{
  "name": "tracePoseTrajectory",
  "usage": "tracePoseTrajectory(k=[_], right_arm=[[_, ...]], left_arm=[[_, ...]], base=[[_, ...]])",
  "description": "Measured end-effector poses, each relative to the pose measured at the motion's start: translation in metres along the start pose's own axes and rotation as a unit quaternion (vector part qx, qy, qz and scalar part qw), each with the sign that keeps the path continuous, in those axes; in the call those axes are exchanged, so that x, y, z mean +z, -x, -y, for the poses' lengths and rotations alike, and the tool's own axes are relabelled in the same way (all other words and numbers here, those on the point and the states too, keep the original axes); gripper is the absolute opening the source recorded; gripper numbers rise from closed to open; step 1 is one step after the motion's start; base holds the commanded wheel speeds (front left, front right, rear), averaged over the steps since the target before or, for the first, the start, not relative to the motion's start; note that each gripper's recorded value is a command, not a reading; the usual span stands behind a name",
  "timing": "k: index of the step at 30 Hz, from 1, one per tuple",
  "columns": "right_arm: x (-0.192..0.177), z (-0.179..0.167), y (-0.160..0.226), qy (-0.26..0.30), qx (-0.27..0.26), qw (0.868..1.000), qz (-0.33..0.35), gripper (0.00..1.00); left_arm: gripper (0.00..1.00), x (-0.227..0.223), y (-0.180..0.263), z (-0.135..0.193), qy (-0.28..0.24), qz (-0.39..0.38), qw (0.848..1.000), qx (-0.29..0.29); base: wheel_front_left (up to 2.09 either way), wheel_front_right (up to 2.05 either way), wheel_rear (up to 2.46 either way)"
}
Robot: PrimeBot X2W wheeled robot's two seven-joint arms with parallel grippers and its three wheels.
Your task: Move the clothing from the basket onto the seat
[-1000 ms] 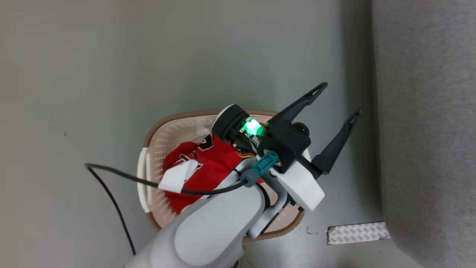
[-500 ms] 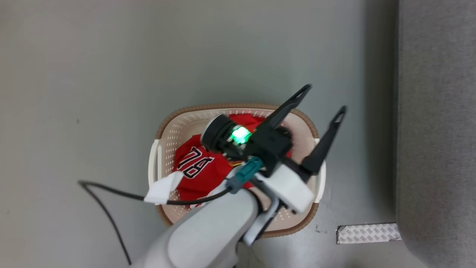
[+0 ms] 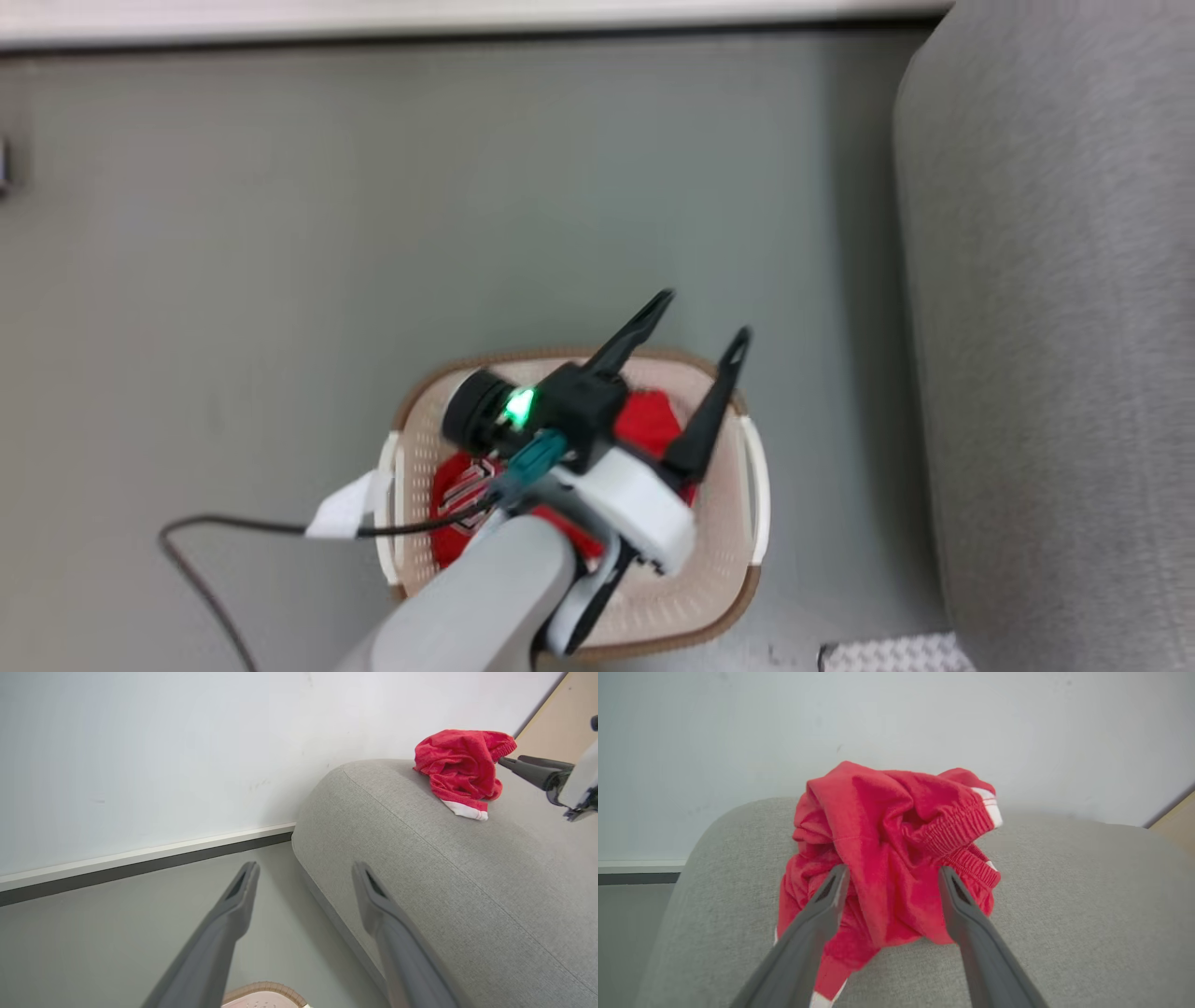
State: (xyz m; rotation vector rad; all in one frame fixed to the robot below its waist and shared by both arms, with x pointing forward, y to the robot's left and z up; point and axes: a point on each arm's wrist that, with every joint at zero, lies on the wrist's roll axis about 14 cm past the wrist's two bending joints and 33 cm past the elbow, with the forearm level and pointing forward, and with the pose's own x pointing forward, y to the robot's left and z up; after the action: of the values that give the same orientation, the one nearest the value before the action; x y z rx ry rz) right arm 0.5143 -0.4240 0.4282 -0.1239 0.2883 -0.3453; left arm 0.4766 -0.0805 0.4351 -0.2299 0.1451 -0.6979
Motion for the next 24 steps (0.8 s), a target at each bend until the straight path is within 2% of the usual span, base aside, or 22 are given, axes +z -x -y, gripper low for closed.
tracePoseTrajectory(k=[5,8,15,24], right_arm=[[0.025,0.013,0.038,0.010,0.016,0.999,0.041,1.00],[0.045,0.016,0.063,-0.012,0.021,0.996,0.084,1.00],[0.044,0.005,0.127,-0.042,0.041,0.990,0.125,1.00],[0.049,-0.041,0.191,-0.073,0.082,0.978,0.175,1.00]], left_arm=[[1.00,0.016,0.020,0.000,-0.010,0.013,1.000,0.018],[1.00,0.026,0.034,-0.003,-0.015,0.019,0.999,0.037],[1.00,0.039,0.079,-0.031,-0.032,0.026,0.993,0.111],[1.00,0.054,0.146,-0.057,-0.044,0.044,0.978,0.199]], base=[[0.00,0.00,0.00],[0.00,0.00,0.00],[0.00,0.00,0.00],[0.00,0.00,0.00]])
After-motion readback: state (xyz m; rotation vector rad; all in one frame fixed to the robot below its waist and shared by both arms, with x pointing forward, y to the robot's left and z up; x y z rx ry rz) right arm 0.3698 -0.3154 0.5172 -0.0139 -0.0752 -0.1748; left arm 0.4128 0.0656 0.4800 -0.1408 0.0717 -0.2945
